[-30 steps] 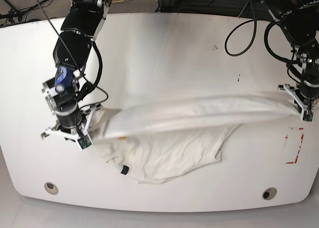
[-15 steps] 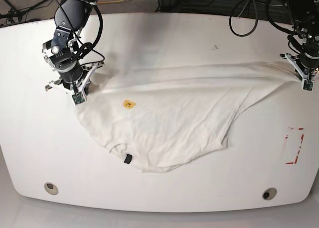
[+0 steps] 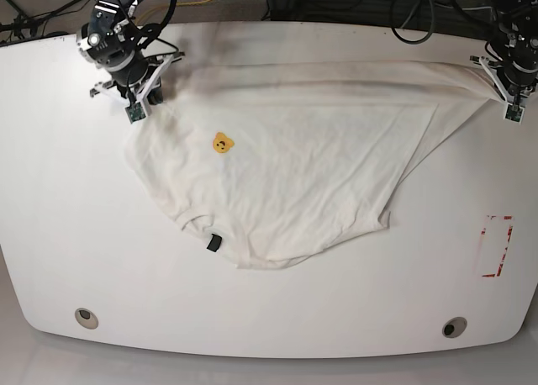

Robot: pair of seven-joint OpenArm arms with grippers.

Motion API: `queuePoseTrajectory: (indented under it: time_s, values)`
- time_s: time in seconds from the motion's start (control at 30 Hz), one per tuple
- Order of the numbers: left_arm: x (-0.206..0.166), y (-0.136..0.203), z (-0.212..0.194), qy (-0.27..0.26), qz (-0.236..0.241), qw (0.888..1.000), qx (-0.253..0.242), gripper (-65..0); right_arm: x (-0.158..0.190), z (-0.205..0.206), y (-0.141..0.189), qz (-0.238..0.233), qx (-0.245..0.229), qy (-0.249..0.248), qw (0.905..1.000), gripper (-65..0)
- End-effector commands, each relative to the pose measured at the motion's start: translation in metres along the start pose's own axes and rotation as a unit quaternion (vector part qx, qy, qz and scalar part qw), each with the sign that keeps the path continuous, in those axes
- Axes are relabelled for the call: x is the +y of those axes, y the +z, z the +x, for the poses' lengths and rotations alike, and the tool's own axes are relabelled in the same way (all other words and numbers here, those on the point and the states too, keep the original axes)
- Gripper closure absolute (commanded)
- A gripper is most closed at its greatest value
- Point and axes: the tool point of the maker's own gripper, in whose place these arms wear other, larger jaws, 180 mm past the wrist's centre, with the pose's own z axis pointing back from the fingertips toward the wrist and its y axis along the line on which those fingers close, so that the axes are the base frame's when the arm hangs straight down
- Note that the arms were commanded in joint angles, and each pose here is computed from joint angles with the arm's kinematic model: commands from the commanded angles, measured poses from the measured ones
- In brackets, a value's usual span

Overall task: Fold the T-shirt properly
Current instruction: 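Pull both grippers apart to spread the shirt across the table, then regrasp the shirt edge with the right gripper beside the hem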

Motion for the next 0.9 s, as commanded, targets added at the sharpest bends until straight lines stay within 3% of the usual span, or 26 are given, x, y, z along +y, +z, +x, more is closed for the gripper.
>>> queuePoseTrajectory:
  time_s: [0.0,0.1,0.23,0.33,0.6,0.87]
  values:
    - [0.014,0.002,-0.006,0.005,0.017,1.000,0.004,0.0,0.003,0.002,0.006,0.006,-0.016,-0.006,0.9998,-1.9]
    - [0.019,0.002,-0.011,0.011,0.021,1.000,0.009,0.0,0.009,-0.003,0.009,0.019,-0.017,-0.017,0.9995,-15.9]
    - [0.020,0.003,-0.012,0.011,0.022,1.000,0.010,0.0,0.011,0.006,0.010,0.030,-0.035,-0.026,0.9986,-41.1]
    - [0.017,0.003,-0.011,0.005,0.015,1.000,0.008,0.0,0.009,0.024,0.007,0.032,-0.060,-0.028,0.9973,-49.5]
    - [0.003,0.001,-0.013,0.001,-0.005,1.000,0.011,0.0,-0.021,0.099,-0.022,0.022,-0.108,-0.022,0.9937,-49.5]
    - [0.001,0.001,-0.014,0.002,-0.007,1.000,0.012,0.0,-0.019,0.179,-0.075,0.082,-0.118,0.003,0.9896,-49.5]
